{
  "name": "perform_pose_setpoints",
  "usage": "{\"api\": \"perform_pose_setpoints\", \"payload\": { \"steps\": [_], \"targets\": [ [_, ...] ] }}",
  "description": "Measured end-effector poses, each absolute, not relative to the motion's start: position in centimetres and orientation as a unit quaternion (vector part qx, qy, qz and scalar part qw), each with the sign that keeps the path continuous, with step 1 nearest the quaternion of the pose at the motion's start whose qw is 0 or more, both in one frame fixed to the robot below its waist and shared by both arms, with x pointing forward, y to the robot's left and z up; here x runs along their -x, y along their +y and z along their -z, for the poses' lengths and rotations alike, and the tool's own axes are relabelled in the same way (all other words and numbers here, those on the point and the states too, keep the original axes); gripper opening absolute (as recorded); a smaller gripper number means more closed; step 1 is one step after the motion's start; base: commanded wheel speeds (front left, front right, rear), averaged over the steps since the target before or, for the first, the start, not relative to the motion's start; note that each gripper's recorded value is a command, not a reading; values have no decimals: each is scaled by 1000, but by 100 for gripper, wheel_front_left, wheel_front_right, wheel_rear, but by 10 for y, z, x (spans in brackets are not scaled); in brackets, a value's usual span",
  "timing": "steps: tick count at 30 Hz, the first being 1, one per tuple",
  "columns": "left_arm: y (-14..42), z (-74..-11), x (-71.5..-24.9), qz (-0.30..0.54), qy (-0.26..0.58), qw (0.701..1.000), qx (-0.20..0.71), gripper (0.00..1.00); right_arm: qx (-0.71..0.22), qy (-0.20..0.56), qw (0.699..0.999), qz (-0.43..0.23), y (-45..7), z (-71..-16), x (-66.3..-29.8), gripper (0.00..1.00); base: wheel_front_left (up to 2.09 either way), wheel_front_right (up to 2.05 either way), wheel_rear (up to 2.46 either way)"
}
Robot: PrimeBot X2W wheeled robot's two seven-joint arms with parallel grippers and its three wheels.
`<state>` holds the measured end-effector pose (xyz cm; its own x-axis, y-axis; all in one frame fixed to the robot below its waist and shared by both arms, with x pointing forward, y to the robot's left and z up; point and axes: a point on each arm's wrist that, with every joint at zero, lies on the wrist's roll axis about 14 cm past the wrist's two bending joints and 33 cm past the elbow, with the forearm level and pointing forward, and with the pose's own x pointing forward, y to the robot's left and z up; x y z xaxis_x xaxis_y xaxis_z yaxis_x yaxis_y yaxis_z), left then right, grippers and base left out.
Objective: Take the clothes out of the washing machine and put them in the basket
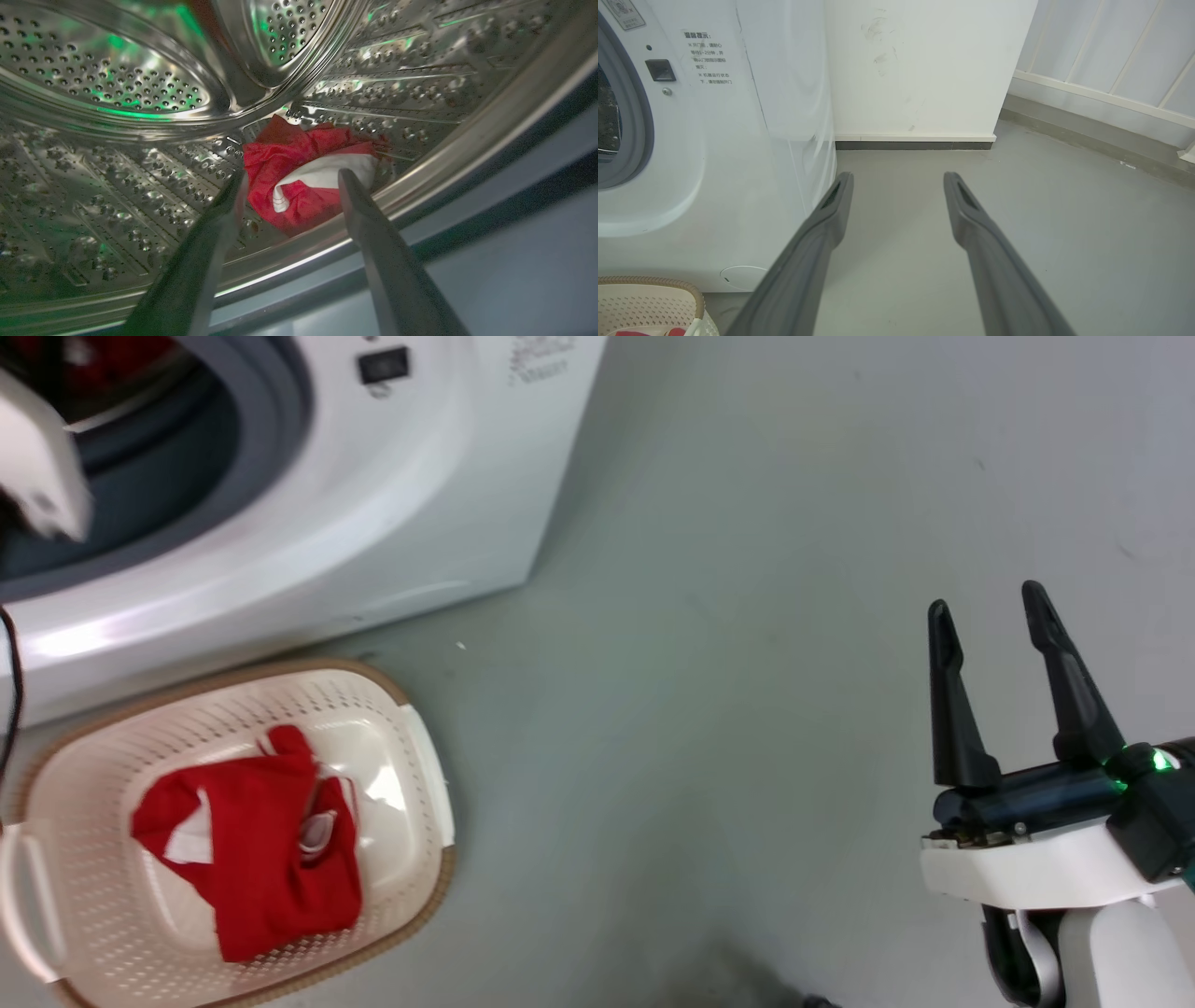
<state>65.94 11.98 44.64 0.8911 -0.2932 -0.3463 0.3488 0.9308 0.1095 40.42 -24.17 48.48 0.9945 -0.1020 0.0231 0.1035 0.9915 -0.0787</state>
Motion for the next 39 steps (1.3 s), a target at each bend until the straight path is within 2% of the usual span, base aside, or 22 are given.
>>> {"api": "perform_pose_setpoints", "payload": {
  "steps": [13, 21, 34, 35, 36, 39],
  "targets": [
    [125, -390, -741, 100, 317, 941, -65, 100, 34, 60, 996, 58, -245, -440, -407, 100, 0, 0, 0],
    [123, -331, -752, 75, 407, 908, -64, 100, 29, 99, 992, 68, -248, -420, -399, 100, 0, 0, 0],
    [127, -286, -744, 63, 451, 888, -62, 100, 31, 115, 990, 73, -250, -409, -398, 100, 0, 0, 0],
    [127, -285, -744, 63, 451, 888, -62, 29, 32, 115, 990, 73, -250, -409, -398, 100, 0, 0, 0],
    [126, -284, -744, 66, 449, 889, -62, 0, 32, 115, 990, 73, -250, -408, -398, 100, 0, 0, 0],
    [127, -283, -745, 69, 450, 888, -62, 0, 31, 117, 990, 72, -249, -406, -399, 100, 0, 0, 0]
  ]
}}
